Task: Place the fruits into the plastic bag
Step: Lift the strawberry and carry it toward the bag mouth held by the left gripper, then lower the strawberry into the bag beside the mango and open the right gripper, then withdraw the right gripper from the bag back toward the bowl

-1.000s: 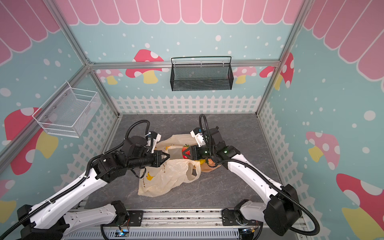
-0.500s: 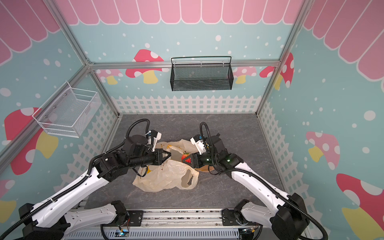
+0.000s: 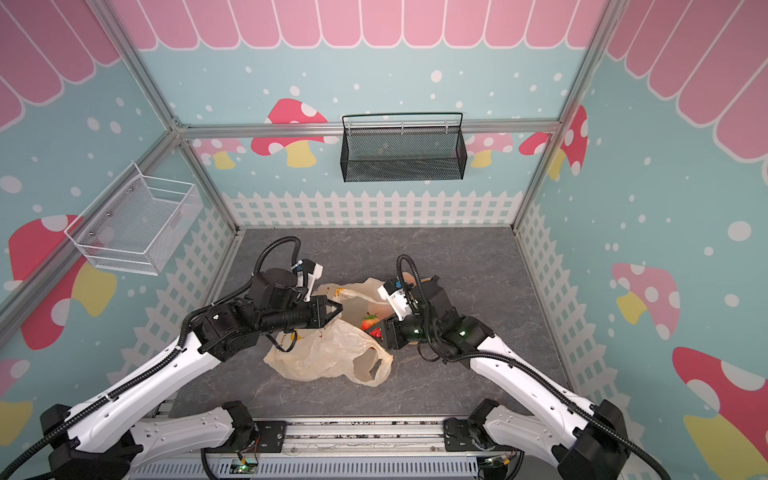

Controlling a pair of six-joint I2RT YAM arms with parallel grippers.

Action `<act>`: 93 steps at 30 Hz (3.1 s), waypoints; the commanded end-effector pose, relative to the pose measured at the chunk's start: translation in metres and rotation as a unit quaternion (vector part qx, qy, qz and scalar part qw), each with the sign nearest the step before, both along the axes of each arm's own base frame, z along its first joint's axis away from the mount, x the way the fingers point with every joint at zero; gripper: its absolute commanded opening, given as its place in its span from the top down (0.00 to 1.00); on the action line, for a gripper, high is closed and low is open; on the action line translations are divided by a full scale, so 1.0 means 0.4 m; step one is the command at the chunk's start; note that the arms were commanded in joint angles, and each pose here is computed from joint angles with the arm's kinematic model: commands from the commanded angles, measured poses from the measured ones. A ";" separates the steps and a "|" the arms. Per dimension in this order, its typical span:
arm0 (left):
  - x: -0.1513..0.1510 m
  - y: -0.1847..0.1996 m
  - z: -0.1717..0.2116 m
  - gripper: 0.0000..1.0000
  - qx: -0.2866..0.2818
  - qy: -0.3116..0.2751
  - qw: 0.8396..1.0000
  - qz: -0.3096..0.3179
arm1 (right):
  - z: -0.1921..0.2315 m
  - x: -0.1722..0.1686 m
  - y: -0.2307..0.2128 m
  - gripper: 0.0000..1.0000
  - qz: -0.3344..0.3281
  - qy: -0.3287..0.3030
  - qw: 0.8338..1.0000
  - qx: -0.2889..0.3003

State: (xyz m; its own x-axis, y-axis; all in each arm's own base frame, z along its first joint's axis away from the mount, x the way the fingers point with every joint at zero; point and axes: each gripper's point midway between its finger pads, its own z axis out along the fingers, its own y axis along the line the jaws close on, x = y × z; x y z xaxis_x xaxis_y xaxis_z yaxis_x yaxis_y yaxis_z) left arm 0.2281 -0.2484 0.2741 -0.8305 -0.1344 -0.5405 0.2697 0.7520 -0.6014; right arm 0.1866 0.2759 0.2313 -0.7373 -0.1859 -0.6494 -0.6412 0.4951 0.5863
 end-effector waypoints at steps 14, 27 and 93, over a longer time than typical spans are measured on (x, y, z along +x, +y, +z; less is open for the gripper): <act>0.010 -0.016 0.040 0.98 -0.025 -0.007 1.000 -0.002 | -0.119 -0.028 0.007 0.61 0.028 0.016 0.998 -0.049; 0.000 -0.023 0.049 0.98 -0.041 -0.008 0.999 -0.012 | -0.174 -0.021 0.040 0.61 0.051 0.024 0.997 -0.045; -0.020 0.072 -0.012 0.99 -0.011 -0.008 0.999 0.047 | -0.151 0.013 0.199 0.18 0.144 0.074 0.984 -0.080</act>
